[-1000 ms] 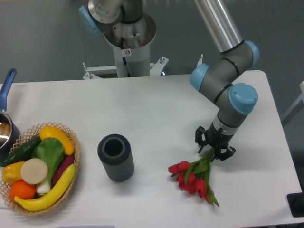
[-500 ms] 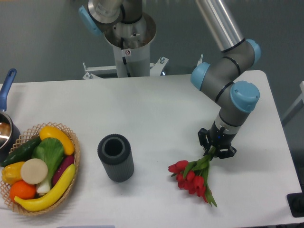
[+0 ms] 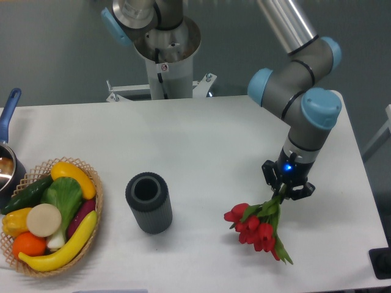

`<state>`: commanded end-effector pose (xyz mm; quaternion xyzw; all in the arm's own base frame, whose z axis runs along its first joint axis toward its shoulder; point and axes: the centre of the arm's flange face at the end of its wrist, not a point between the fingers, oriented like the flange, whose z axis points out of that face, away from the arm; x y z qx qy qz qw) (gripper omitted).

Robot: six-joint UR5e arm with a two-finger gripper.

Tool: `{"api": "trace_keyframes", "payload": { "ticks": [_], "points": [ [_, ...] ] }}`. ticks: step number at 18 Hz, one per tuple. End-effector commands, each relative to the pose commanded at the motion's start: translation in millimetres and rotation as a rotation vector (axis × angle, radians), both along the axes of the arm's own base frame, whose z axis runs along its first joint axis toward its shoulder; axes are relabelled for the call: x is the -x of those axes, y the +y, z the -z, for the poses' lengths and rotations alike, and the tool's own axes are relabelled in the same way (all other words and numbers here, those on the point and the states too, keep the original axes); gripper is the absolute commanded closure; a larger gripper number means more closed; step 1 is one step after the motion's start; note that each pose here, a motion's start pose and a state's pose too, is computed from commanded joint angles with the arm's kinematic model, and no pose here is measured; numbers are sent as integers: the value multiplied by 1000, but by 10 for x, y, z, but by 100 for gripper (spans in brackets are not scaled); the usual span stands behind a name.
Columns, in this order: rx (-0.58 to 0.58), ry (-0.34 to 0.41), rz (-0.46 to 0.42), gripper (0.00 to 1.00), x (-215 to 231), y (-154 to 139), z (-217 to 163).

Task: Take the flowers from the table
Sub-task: 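Lift the grasped red tulips up off the table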

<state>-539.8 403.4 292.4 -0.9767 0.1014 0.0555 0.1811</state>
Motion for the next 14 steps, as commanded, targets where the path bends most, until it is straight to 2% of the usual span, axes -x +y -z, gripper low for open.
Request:
{"api": "trace_keyframes", "payload": {
  "ticks": [6, 14],
  "points": [
    [-282, -65, -44, 75, -60, 189, -629],
    [-592, -154, -45, 75, -9, -122, -1208]
  ]
}}
